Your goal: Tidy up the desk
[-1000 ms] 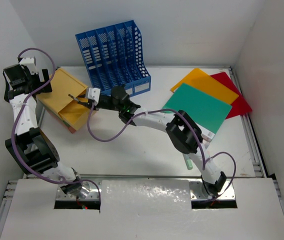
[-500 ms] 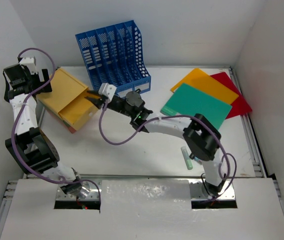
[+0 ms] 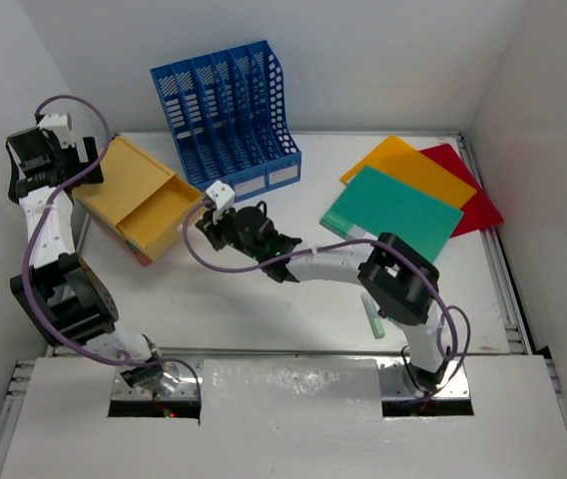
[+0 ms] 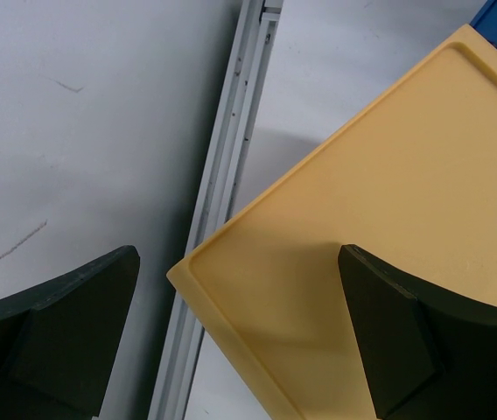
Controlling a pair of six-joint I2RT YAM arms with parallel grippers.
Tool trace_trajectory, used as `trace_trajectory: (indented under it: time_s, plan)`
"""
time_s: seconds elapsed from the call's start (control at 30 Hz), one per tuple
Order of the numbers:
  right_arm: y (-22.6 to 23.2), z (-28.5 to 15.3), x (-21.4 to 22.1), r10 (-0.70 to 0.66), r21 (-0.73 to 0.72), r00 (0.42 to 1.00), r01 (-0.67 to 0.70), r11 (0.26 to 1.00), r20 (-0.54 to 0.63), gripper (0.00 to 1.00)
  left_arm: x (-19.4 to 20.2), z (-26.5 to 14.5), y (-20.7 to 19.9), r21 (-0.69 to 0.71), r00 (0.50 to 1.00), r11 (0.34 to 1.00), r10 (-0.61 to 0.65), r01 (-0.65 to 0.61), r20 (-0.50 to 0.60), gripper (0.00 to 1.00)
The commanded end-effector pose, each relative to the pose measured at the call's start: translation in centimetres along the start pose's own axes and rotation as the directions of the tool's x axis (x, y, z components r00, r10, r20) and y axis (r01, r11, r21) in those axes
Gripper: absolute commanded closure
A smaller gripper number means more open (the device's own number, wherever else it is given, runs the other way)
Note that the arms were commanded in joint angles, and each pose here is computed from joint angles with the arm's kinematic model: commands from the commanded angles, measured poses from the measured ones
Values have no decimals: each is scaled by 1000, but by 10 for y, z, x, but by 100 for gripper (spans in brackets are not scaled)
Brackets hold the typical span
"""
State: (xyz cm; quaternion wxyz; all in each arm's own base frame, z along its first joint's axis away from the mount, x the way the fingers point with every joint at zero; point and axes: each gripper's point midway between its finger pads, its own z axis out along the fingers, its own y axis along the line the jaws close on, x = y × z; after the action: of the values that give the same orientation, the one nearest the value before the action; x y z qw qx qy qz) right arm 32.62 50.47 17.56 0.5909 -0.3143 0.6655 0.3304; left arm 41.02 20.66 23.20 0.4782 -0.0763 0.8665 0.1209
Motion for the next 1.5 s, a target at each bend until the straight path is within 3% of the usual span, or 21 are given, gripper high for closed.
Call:
trace_trajectory:
  time_s: [0.0,0.1,0.2,0.53,0.9,1.03,1.1,1.47]
  plan:
    - [4,12,-3,74,28,997,-74,997,2,100,-5,1,0,-7,1000,1000,12,-12,3,3]
    - [13,33,5,84,-7,996,-84,996,-8,100,-5,2,-1,-3,1000,1000,11,-11,4,3]
    - [24,51,-10,97,-63,994,-93,994,59,100,-5,2,-1,-1,1000,1000,10,-10,4,3]
    - [28,110,-17,85,-70,989,-77,995,121,100,-6,4,-3,16,1000,1000,26,-26,14,3]
    - [26,112,5,65,-62,986,-56,997,151,100,-1,11,-4,25,999,999,36,-36,2,3]
    - [24,105,12,55,-48,985,-48,998,165,73,-1,11,-5,33,999,999,38,-38,1,3]
    - [26,111,18,45,-61,988,-36,997,147,69,-2,11,-4,31,999,999,38,-38,4,3]
    - [28,129,23,40,-51,989,-33,998,146,67,-2,11,-5,36,999,999,34,-34,2,3]
